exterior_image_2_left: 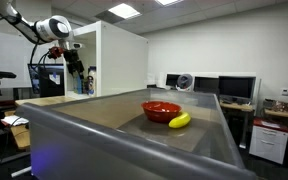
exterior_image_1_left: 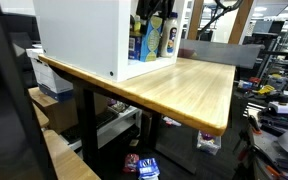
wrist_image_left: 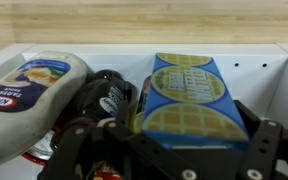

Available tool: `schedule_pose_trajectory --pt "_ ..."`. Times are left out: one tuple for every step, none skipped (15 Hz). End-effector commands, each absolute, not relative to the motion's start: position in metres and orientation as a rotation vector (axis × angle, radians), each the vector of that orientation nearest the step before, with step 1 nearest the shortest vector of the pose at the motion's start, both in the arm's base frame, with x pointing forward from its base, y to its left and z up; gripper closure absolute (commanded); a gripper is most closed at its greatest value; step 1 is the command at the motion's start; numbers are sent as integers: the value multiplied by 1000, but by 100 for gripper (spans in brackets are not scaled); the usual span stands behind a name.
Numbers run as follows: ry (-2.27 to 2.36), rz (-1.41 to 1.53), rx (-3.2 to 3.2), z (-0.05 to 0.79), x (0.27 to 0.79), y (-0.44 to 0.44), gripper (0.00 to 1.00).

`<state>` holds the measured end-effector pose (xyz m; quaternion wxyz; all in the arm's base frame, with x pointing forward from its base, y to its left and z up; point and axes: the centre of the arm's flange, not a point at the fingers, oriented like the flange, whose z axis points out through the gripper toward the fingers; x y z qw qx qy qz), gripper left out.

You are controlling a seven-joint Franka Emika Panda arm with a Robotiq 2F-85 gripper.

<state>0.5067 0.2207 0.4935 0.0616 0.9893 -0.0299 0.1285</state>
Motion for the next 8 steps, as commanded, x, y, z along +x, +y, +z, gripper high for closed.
schedule_pose_trajectory --pt "-70 398 3011 496 502 227 0" --pt "-70 400 3010 496 501 227 0" --pt "-67 401 3012 496 501 229 0" --pt "-64 402 3012 496 501 230 0" --pt "-62 403 3013 496 500 232 0" --pt "-63 402 3008 496 500 233 0" --pt "-65 401 3005 496 499 233 0" --pt "-66 399 3005 496 499 233 0"
